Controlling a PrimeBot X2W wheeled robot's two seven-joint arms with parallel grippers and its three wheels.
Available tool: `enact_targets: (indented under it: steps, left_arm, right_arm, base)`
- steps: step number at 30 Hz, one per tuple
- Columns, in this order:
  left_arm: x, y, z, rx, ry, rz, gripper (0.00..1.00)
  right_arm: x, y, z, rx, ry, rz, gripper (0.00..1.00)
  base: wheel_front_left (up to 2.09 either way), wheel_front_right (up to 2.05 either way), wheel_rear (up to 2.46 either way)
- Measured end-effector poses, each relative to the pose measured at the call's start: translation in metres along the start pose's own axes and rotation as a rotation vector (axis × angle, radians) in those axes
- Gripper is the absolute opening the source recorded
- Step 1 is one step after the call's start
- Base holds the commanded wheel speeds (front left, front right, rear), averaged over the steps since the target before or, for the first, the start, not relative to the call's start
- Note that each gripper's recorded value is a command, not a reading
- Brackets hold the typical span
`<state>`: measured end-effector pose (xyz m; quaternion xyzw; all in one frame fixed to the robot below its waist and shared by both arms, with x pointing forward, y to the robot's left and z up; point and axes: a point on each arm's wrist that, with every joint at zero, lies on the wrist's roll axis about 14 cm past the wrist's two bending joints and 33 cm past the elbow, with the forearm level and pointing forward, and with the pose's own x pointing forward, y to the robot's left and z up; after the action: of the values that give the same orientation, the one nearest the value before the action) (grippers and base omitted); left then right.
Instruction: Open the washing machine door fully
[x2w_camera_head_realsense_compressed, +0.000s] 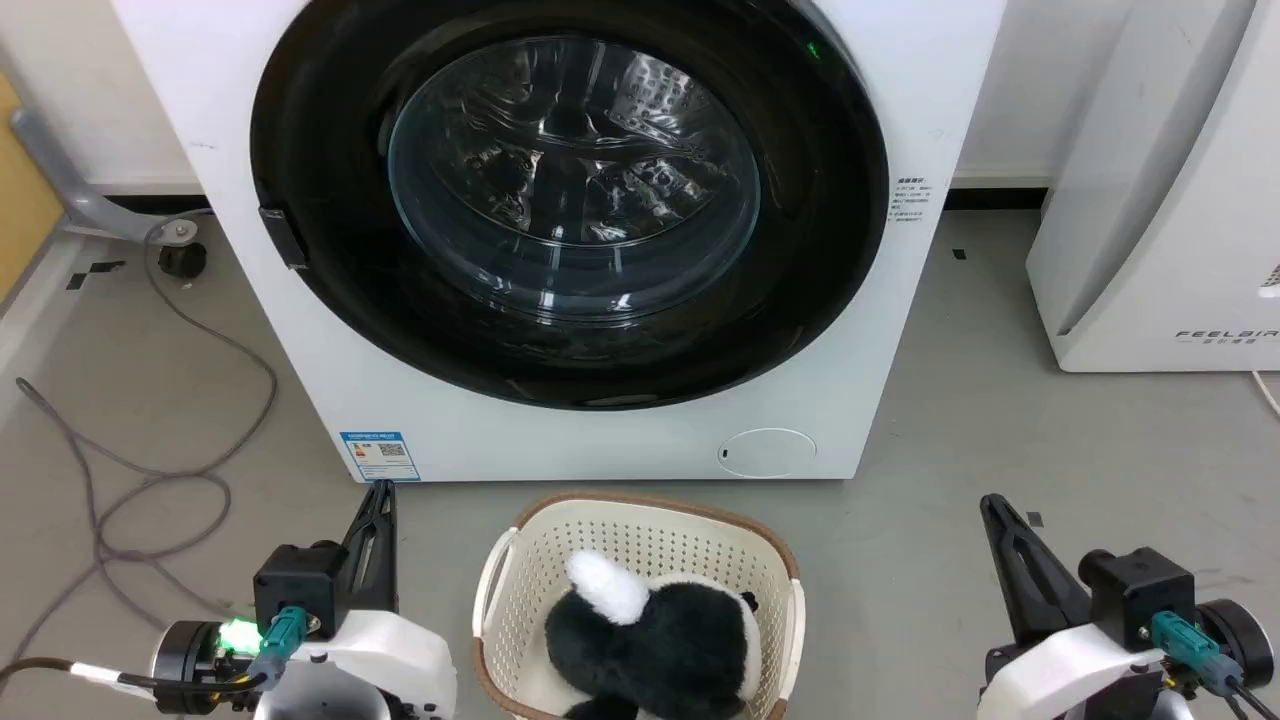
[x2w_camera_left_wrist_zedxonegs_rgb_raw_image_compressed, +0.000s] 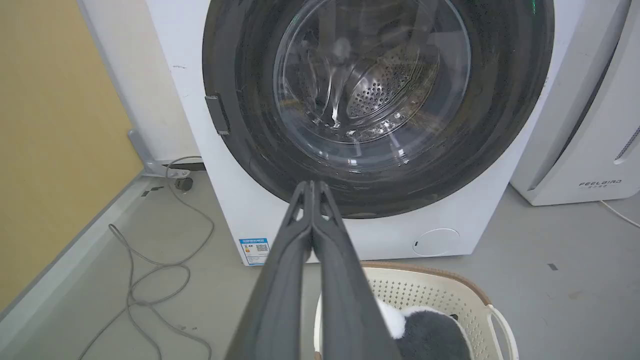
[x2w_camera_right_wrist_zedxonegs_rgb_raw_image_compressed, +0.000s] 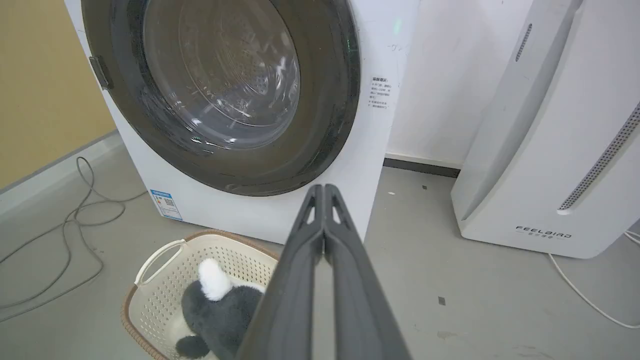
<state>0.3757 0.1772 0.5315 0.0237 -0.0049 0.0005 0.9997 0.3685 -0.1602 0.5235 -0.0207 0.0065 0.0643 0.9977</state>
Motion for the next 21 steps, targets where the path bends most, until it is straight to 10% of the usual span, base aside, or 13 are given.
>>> enact_targets:
  steps: [17,18,21]
  left_arm:
    - [0.0000,0.0000,0.0000,0.000,0.000,0.000,0.00]
    - [0.0000,0.0000,0.0000,0.000,0.000,0.000,1.00]
    - [0.0001,-0.0001,-0.0003,-0.001,0.001,0.001,1.00]
  right_arm:
    - [0.0000,0.0001,0.0000,0.000,0.000,0.000,0.00]
    - [0.0000,0.0002,-0.0001,0.000,0.000,0.001,1.00]
    - [-0.0005,-0.0007,-0.0024,0.003,0.007,-0.002,1.00]
  base:
    - [0.00,0.00,0.00]
    - [0.00,0.00,0.00]
    - [0.00,0.00,0.00]
